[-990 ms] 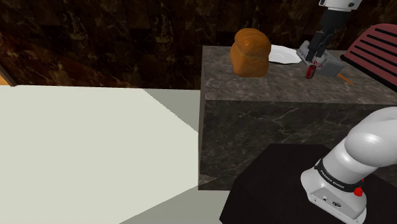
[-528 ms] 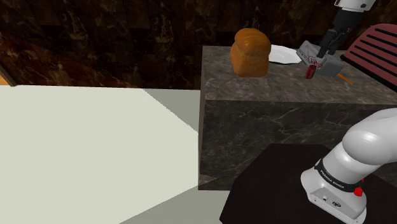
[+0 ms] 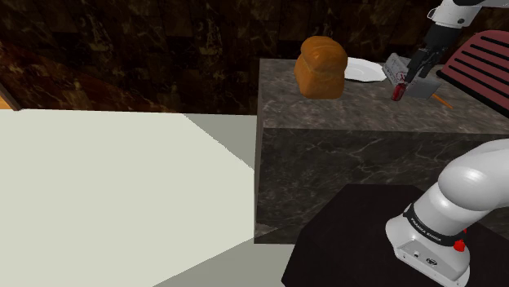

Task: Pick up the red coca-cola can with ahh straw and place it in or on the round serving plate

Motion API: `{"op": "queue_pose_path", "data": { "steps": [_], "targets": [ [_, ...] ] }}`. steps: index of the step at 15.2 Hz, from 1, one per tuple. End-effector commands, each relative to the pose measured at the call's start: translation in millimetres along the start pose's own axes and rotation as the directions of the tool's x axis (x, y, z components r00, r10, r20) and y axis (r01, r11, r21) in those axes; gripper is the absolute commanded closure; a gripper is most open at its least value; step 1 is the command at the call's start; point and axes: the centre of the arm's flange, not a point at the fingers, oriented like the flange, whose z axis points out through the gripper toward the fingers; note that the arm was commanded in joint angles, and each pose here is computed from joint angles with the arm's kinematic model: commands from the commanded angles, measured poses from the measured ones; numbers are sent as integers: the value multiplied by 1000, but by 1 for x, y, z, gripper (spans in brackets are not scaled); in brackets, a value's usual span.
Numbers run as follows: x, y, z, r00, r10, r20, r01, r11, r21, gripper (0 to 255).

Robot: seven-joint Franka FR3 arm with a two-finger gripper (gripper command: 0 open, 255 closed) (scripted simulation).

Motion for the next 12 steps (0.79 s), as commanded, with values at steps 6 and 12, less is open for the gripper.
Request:
{"op": "queue_pose_path", "data": {
  "steps": [6,12],
  "targets": [
    [-1,1,12,1000,2,11,-2,1000,5,0],
    [-1,1,12,1000,2,11,-2,1000,5,255]
  ]
}}
